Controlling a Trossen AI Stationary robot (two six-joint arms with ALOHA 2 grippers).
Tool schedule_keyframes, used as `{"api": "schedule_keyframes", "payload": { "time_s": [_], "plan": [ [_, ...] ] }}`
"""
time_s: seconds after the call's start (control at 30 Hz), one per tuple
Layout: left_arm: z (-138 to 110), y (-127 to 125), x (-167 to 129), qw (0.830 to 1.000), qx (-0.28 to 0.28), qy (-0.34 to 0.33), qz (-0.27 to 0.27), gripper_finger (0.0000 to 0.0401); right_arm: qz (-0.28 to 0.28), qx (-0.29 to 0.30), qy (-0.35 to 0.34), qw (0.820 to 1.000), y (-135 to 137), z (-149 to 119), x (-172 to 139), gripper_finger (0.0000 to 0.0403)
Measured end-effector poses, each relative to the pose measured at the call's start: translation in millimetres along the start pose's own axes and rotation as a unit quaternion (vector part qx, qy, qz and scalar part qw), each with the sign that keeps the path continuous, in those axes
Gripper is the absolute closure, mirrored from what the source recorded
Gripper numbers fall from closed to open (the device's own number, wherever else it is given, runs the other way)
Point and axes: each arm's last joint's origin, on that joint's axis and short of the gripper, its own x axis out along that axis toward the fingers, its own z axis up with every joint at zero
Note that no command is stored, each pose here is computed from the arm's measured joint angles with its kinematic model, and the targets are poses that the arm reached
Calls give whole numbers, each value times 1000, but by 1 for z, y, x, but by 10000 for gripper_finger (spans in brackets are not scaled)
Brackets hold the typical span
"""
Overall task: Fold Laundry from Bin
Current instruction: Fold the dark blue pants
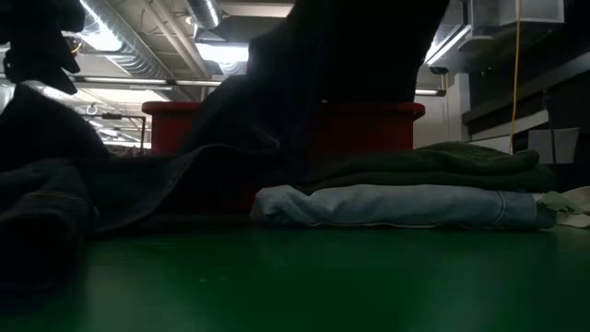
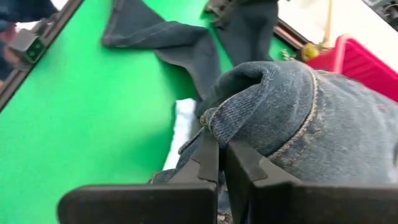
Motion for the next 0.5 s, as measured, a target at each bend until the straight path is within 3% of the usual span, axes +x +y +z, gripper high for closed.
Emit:
{"api": "schedule_keyframes", "payload": {
  "time_s": [0.27, 0.5],
  "plan": [
    [7, -11, -1, 997, 48, -53, -39, 186, 23, -19, 28, 999, 27, 14, 27, 394],
    [20, -45, 2, 985, 66, -105, -123, 186, 16, -25, 36, 999, 30, 17, 35, 392]
  ]
}}
